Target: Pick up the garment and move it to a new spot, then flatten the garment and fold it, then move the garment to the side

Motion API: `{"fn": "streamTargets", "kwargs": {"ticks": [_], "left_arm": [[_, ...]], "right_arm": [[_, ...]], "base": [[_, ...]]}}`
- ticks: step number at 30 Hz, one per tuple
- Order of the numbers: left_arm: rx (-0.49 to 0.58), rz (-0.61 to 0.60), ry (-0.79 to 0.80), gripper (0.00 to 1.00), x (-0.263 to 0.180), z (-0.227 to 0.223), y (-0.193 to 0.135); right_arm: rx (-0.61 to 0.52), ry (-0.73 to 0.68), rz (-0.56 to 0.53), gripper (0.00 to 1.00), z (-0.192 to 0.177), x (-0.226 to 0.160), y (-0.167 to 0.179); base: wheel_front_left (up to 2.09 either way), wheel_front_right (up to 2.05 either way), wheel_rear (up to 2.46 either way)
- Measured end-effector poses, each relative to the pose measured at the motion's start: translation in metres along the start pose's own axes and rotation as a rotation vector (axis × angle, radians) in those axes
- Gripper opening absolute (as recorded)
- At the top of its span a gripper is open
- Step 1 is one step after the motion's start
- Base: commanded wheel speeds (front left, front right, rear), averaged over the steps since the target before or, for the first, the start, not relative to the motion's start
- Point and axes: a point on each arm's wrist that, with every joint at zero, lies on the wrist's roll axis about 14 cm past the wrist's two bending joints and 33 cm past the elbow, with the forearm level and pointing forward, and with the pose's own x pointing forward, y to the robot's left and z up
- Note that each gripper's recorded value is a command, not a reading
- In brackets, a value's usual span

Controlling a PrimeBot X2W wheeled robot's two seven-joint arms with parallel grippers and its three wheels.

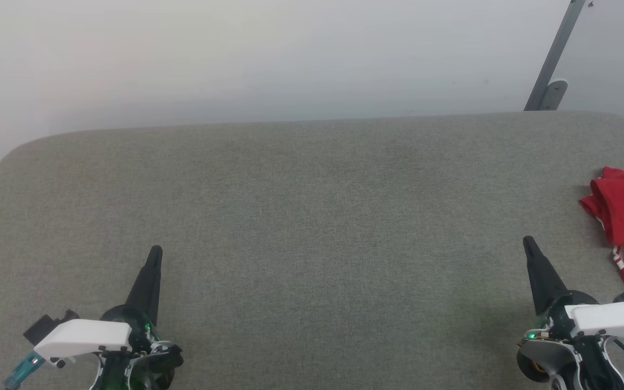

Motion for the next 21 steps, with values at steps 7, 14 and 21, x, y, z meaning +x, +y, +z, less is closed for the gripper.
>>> {"fn": "streamTargets", "kwargs": {"ticks": [7,14,21], "left_arm": [[0.0,0.0,0.0,0.0,0.0,-0.0001,0.0],[0.0,0.0,0.0,0.0,0.0,0.0,0.0],[0.0,0.0,0.0,0.0,0.0,-0.0001,0.0]], "right_arm": [[0.0,0.0,0.0,0.0,-0.0001,0.0,-0.0002],[0.0,0.0,0.0,0.0,-0.0001,0.0,-0.0001],[0.0,0.0,0.0,0.0,-0.0001,0.0,-0.0002]], "base": [[0.0,0.0,0.0],[0.0,0.0,0.0],[0.0,0.0,0.0]]}}
